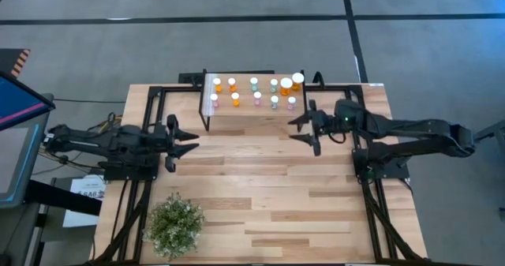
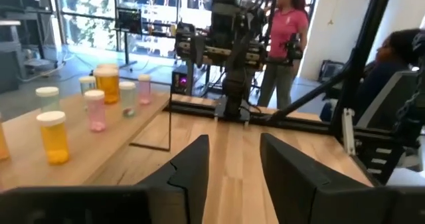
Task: Pick and place medicine bottles onto shelf by color
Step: Return to Home Position
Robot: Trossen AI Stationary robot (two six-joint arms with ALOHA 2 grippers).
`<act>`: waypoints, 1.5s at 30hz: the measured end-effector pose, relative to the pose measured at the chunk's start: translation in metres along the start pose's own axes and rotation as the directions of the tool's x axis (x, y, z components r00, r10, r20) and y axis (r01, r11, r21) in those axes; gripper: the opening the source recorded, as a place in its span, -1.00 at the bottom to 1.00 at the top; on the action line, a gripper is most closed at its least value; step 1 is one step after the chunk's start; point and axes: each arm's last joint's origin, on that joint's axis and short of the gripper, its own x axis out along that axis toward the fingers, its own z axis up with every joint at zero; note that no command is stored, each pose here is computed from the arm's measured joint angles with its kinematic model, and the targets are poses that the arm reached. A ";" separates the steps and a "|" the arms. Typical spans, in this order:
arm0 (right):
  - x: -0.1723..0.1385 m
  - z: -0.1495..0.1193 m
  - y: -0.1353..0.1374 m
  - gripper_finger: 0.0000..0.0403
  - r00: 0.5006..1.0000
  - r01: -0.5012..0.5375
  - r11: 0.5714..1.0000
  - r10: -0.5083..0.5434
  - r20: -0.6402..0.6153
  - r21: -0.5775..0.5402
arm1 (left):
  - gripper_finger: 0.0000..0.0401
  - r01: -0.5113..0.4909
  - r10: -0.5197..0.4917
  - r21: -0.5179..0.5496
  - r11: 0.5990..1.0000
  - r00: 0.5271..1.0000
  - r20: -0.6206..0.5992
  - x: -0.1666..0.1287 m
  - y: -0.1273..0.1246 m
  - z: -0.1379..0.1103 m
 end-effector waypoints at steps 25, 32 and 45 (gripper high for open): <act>-0.020 -0.079 0.009 -0.97 0.983 0.036 0.999 -0.029 0.180 -0.041 | -0.98 0.095 -0.092 -0.035 0.995 0.992 0.081 -0.033 0.012 -0.051; -0.030 -0.101 0.011 -0.98 0.962 0.057 0.998 -0.046 0.269 -0.034 | -1.00 0.118 -0.118 0.001 0.993 0.993 0.021 -0.032 0.011 -0.057; -0.035 -0.122 0.010 -0.96 0.972 0.072 0.997 -0.067 0.224 -0.012 | -1.00 0.188 -0.186 0.006 0.982 0.979 -0.087 -0.029 0.010 -0.075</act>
